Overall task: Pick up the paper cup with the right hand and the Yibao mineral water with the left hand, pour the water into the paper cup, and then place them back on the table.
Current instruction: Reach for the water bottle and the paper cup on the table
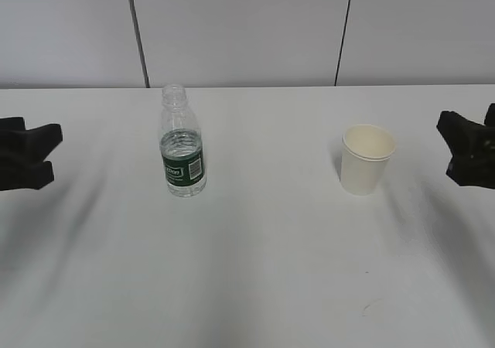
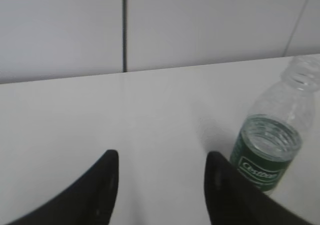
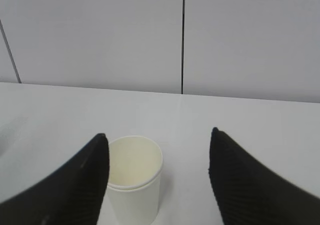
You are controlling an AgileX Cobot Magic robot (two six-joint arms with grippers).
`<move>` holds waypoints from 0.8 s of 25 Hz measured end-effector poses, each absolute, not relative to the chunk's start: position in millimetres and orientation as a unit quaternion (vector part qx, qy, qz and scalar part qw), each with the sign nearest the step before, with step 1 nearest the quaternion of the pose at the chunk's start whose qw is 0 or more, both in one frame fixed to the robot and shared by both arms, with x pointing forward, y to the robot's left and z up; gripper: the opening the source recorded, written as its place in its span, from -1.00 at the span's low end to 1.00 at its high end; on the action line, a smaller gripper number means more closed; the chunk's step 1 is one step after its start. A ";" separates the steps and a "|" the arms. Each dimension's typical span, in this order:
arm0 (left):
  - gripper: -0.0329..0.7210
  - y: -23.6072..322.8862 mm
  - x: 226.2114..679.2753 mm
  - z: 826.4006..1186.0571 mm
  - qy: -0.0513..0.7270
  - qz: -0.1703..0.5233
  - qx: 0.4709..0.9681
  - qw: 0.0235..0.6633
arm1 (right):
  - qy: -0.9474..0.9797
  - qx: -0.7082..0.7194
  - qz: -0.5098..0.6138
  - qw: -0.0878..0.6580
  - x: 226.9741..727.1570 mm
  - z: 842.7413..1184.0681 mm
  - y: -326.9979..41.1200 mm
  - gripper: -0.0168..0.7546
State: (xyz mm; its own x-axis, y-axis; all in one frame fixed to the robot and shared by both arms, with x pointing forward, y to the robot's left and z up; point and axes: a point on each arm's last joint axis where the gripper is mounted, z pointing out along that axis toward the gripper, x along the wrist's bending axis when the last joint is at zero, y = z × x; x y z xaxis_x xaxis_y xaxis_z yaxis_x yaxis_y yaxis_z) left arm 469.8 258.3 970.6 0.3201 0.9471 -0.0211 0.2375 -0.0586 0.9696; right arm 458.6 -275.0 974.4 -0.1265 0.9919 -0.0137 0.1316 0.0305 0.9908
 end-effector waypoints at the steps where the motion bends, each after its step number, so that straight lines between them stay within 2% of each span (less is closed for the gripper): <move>1: 0.03 255.7 470.8 968.7 0.451 0.349 0.644 0.510 | 0.567 0.491 0.494 0.440 460.3 972.6 -274.5 0.34; 5: 0.03 247.4 473.5 959.3 0.413 0.331 0.666 0.525 | 0.573 0.471 0.511 0.434 465.9 964.3 -269.4 0.34; 12: 0.03 242.3 476.6 946.9 0.398 0.311 0.678 0.534 | 0.594 0.440 0.530 0.416 474.5 947.0 -260.6 0.34; 20: 0.03 241.3 476.6 947.8 0.392 0.311 0.676 0.540 | 0.625 0.485 0.487 0.369 481.5 902.3 -260.9 0.34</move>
